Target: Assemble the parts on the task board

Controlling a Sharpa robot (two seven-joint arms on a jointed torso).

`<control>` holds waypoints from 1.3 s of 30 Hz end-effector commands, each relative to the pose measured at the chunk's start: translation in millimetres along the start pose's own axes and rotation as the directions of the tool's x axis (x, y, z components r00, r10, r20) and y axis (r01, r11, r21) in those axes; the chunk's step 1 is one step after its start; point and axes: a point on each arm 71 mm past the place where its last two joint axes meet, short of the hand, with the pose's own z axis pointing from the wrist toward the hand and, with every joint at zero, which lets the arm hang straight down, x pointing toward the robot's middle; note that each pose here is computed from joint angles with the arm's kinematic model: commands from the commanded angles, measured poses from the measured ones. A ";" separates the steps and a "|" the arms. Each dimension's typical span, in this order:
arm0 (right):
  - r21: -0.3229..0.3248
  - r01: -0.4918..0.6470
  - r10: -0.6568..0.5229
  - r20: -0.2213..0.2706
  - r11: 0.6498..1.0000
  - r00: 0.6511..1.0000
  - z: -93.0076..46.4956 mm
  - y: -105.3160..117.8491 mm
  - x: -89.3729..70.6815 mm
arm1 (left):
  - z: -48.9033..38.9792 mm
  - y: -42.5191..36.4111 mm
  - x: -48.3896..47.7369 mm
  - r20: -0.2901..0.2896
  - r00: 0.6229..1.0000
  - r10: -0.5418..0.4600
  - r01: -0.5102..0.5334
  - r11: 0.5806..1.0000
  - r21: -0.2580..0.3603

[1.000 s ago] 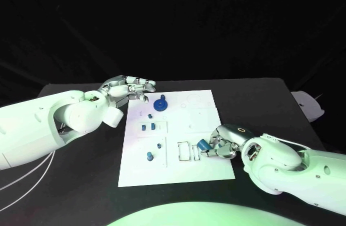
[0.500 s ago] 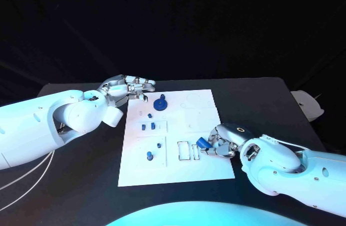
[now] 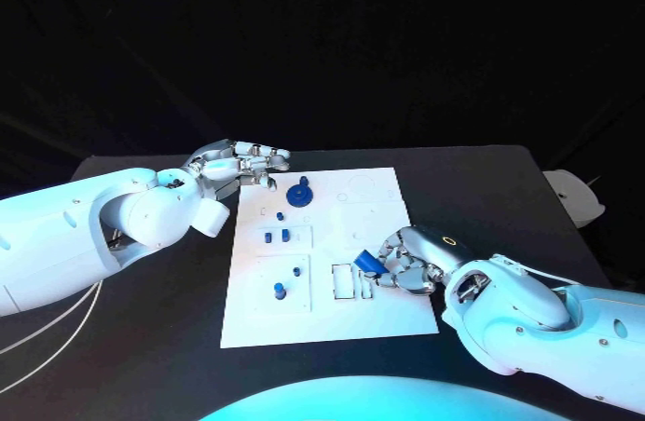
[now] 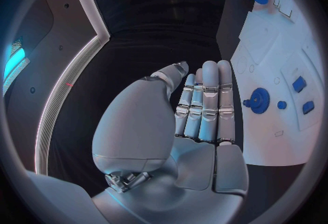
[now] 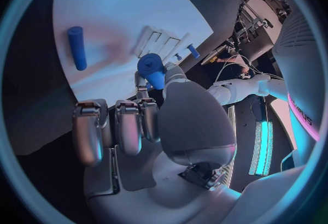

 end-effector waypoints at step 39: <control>0.051 -0.040 0.049 -0.182 0.998 0.982 21.9 13.0 27.4 | -3.7 -1.3 -0.5 -0.011 1.000 -0.006 0.006 1.000 0.007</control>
